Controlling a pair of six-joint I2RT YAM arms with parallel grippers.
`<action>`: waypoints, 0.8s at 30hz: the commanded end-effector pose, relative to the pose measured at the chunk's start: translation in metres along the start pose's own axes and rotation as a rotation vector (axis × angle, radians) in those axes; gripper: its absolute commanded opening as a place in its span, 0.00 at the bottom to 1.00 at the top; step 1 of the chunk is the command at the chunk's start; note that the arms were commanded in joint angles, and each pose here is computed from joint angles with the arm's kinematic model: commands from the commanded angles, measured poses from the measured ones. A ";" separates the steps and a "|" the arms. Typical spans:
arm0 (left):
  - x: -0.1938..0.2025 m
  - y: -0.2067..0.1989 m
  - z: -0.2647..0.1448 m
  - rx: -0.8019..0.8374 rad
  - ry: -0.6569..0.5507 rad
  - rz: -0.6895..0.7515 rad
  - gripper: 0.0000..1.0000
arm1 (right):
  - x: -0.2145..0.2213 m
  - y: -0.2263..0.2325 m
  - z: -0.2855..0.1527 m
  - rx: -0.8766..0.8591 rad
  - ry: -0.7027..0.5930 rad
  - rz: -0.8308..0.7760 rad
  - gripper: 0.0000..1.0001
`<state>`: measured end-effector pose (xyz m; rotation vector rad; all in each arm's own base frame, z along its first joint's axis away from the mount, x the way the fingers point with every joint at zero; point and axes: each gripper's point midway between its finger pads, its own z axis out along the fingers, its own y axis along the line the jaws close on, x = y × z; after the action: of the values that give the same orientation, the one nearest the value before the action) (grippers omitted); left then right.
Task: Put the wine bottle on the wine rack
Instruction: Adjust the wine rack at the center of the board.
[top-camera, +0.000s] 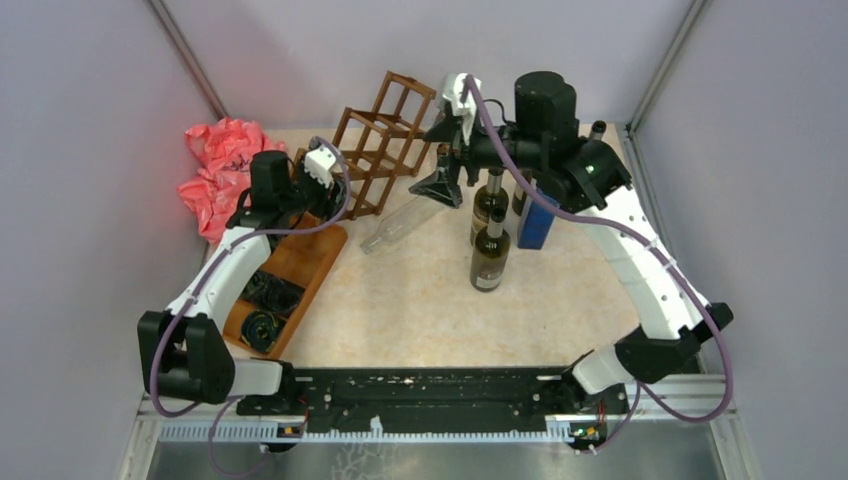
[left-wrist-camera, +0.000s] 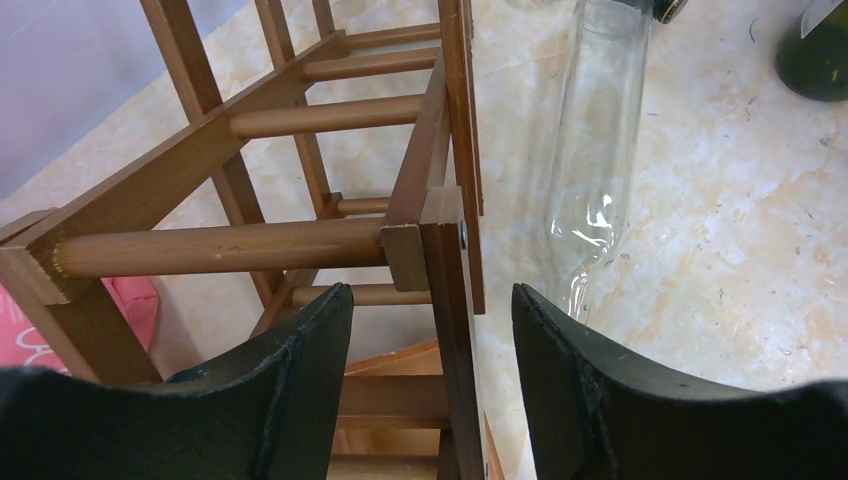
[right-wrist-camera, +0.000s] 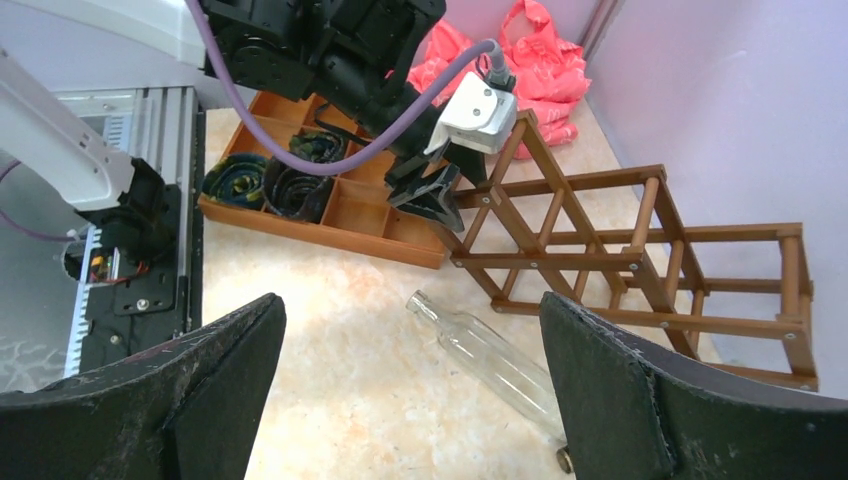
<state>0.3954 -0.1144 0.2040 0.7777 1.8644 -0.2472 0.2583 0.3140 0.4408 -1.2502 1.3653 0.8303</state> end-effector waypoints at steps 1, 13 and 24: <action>-0.009 0.005 -0.009 -0.040 -0.017 -0.010 0.67 | -0.020 0.014 -0.025 -0.019 -0.059 -0.069 0.96; 0.010 -0.003 -0.008 -0.028 0.018 -0.045 0.65 | -0.014 0.020 -0.056 -0.046 -0.094 -0.042 0.96; 0.013 0.037 -0.024 -0.243 0.056 -0.038 0.59 | 0.001 0.017 -0.068 -0.019 -0.083 -0.017 0.96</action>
<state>0.3936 -0.0895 0.1969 0.6600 1.9358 -0.1240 0.2404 0.2599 0.4279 -1.2312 1.3755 0.8822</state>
